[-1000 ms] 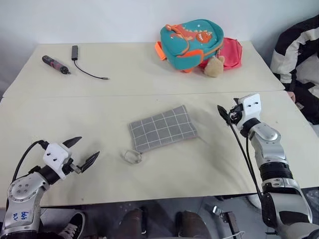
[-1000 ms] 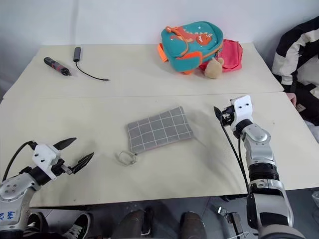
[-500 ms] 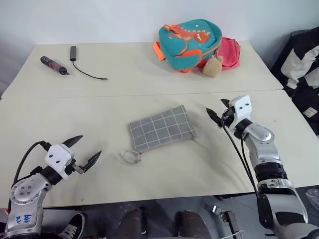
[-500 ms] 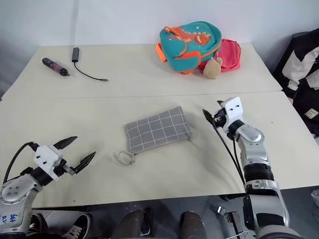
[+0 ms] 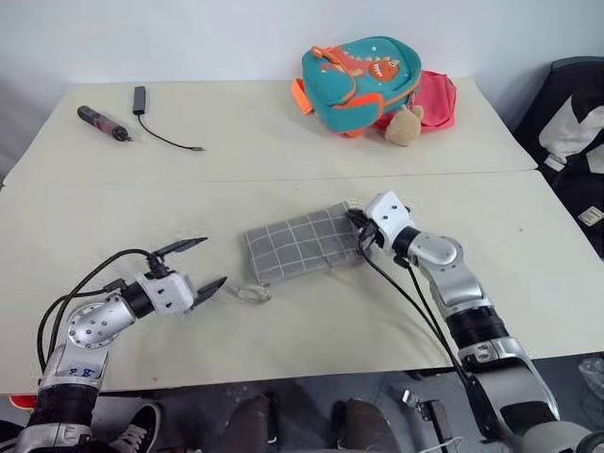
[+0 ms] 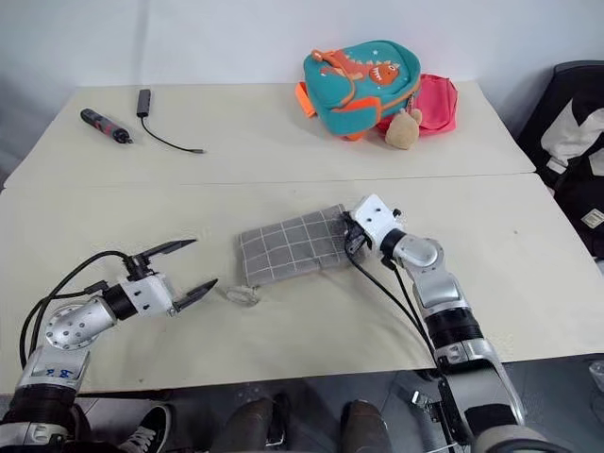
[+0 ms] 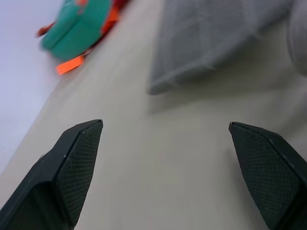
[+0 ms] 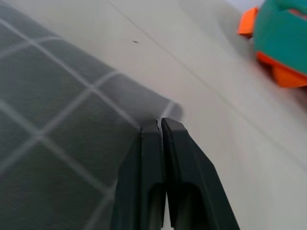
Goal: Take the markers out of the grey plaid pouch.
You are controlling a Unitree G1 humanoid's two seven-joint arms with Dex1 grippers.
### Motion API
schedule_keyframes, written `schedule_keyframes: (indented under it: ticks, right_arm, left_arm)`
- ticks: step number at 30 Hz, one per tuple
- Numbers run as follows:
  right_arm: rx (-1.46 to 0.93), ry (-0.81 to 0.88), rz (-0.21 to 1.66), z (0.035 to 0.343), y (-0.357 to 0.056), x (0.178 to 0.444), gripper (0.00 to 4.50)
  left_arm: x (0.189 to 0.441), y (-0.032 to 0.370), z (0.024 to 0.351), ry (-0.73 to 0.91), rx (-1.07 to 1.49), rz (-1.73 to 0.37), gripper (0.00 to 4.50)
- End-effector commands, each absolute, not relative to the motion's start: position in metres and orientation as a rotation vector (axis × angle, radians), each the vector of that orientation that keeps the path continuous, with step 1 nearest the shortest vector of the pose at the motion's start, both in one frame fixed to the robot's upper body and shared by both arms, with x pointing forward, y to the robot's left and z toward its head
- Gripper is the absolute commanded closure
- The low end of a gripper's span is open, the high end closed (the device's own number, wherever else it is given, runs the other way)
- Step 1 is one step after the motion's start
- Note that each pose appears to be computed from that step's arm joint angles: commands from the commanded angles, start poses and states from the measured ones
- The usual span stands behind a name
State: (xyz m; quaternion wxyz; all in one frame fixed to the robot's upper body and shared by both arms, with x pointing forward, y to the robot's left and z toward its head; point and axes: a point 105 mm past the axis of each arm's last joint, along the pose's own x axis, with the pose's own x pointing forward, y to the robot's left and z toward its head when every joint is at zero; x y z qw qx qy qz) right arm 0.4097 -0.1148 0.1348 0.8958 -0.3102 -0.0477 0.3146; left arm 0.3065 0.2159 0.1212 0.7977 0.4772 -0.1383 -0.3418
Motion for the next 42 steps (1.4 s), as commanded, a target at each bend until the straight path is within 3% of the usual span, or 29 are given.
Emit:
schedule_keyframes:
  ticks: [1, 7, 16, 20, 27, 30, 32, 37, 42]
  right_arm:
    - [-0.734, -0.100, 0.668, 0.126, -0.113, 0.409, 4.47]
    - [-0.689, -0.100, 0.760, 0.119, -0.098, 0.400, 4.47]
    - [-0.674, -0.120, 0.743, 0.127, -0.098, 0.401, 4.47]
    - [-0.677, -0.125, 0.735, 0.128, -0.101, 0.401, 4.50]
    - [-0.659, -0.134, 0.748, 0.130, -0.100, 0.397, 4.50]
    - [-0.520, -0.111, 0.830, 0.133, -0.096, 0.388, 4.50]
    - [-0.415, -0.100, 0.842, 0.142, -0.103, 0.384, 4.12]
    - [-0.208, -0.144, 0.849, 0.182, -0.115, 0.372, 2.52]
    - [-0.117, -0.017, 1.202, 0.189, -0.094, 0.298, 0.73]
  left_arm:
    - [0.308, 0.211, 0.122, -0.346, 1.094, -0.760, 0.00]
    - [0.321, 0.182, 0.121, -0.414, 1.090, -0.823, 0.00]
    - [0.333, 0.154, 0.111, -0.433, 1.101, -0.909, 0.00]
    - [0.333, 0.142, 0.112, -0.447, 1.069, -0.951, 0.91]
    - [0.328, 0.140, 0.111, -0.429, 0.996, -1.004, 3.18]
    - [0.326, 0.141, 0.109, -0.412, 1.007, -1.024, 4.08]
    - [0.324, 0.143, 0.109, -0.399, 0.983, -1.031, 4.50]
    - [0.327, 0.148, 0.112, -0.360, 0.920, -0.963, 4.50]
    - [0.345, 0.159, 0.125, -0.329, 0.888, -0.728, 4.50]
